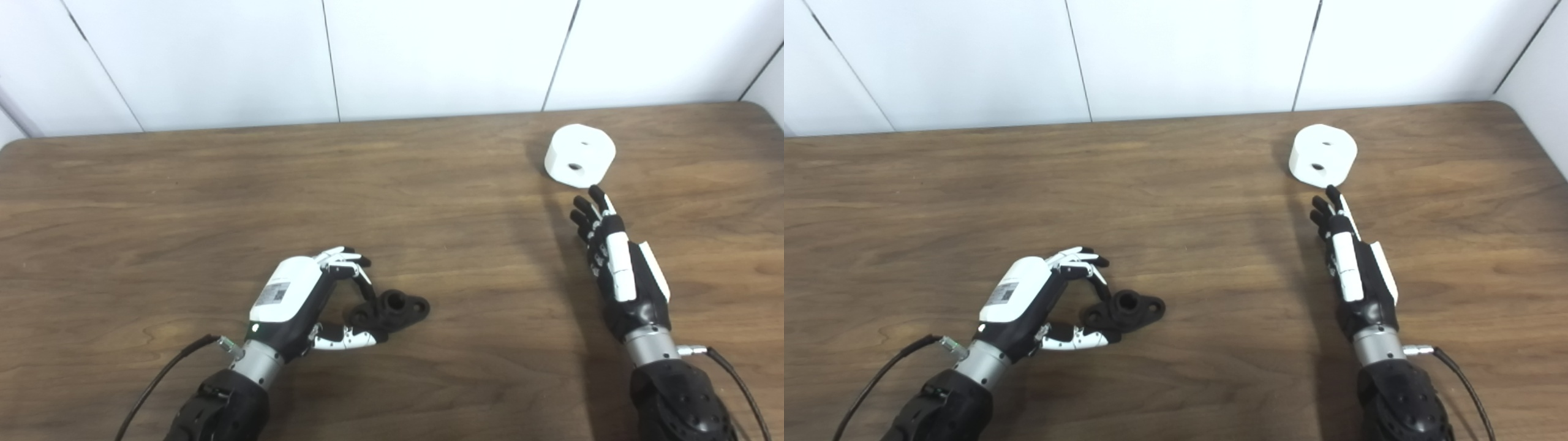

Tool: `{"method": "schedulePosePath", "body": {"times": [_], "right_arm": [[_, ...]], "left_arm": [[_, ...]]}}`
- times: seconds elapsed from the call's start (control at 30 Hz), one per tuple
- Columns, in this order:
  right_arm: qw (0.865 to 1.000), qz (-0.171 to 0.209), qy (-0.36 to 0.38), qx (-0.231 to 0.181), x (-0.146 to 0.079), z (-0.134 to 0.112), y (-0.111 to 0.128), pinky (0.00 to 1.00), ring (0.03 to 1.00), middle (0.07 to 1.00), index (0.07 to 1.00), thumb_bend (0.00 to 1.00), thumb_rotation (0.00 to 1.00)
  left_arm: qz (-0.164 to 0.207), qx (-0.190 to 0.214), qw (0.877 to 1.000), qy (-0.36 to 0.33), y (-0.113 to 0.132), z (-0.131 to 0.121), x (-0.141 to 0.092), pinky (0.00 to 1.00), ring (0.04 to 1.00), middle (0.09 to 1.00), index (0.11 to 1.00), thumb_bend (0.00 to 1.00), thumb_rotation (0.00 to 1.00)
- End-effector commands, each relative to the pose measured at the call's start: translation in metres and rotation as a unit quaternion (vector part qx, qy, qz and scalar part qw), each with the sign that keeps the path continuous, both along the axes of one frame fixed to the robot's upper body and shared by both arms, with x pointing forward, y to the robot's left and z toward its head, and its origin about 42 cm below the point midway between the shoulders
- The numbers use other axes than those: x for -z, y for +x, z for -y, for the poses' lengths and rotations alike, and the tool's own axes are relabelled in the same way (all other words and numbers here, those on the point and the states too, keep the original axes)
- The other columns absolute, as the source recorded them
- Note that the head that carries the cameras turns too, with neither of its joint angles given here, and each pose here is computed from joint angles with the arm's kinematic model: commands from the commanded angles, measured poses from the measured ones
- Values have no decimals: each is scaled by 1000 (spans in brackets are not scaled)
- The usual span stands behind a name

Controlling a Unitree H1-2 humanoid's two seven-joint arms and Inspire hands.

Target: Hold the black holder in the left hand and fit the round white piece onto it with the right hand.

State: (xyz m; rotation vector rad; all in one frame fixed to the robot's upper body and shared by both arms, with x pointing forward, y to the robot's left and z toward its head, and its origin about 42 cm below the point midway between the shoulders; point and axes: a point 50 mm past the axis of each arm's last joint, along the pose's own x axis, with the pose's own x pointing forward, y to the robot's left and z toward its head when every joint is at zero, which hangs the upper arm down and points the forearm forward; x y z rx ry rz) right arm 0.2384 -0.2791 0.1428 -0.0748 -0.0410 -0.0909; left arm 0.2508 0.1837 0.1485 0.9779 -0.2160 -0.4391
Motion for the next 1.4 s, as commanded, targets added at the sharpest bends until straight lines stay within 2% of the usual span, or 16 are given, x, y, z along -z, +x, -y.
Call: {"method": "schedulePosePath", "body": {"times": [0.0,0.2,0.57,0.83,1.0,1.23,1.3,1.37], "right_arm": [[999,35,-8,-6,-16,3,2,1000,955,952,989,594,1000],[999,36,-8,-5,-16,4,2,1000,949,951,988,587,1000],[999,34,-8,-5,-16,6,2,1000,950,952,989,585,1000],[999,35,-2,-2,-15,8,1,1000,957,956,991,591,999],[998,48,-28,15,-20,15,5,1000,961,945,993,593,913],[995,70,-62,30,-34,23,13,1000,966,945,989,667,873],[993,83,-82,30,-42,28,18,995,963,945,990,655,877],[991,90,-95,29,-50,31,24,993,965,955,996,622,824]], "left_arm": [[-44,8,999,31,-4,-3,18,838,875,791,490,510,58],[-32,8,997,66,-3,-3,19,885,878,793,490,511,60],[-14,16,996,90,-3,-2,19,888,880,795,490,510,57],[-13,14,996,88,-5,0,20,885,879,793,490,511,57],[-14,14,996,90,-6,0,21,885,880,794,490,511,58],[-13,17,996,90,-9,-3,20,884,878,796,490,510,58],[-14,16,996,89,-9,-4,20,879,872,793,490,511,58],[-17,16,996,85,-8,-5,18,879,871,792,490,511,58]]}}
